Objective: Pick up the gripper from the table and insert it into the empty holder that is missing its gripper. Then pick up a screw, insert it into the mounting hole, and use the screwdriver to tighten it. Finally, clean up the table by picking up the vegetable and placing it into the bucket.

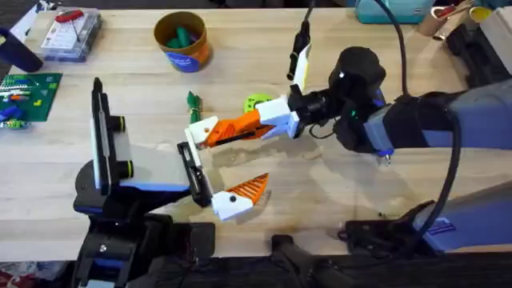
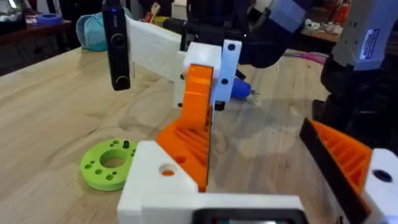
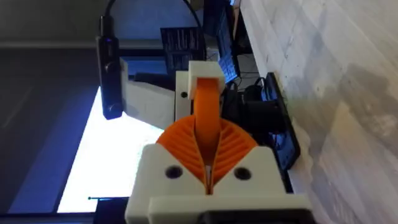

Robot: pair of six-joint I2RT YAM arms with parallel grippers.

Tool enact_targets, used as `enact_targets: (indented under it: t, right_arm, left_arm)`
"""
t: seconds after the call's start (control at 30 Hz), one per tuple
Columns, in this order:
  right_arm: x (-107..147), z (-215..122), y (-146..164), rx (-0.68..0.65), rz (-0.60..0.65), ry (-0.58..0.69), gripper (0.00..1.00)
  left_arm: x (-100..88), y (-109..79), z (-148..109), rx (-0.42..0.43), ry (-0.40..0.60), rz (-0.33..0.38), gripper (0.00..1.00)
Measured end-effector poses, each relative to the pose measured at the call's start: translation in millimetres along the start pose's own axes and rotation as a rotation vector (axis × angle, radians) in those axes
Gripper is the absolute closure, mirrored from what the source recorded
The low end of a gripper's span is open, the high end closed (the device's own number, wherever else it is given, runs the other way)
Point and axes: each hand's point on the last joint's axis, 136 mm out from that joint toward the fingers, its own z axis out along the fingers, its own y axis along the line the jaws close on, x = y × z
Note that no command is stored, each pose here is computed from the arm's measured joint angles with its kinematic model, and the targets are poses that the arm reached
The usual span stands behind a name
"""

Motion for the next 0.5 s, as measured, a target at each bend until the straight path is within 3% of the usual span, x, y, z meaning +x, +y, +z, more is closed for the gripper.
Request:
enact_targets:
  t: [0.5]
  right_arm:
    - [-7,15,-1,0.031,0.026,0.016,0.985]
  left_arm:
    - [-0.2,2.2,0,-0.012,-0.001,-0.001,0.015]
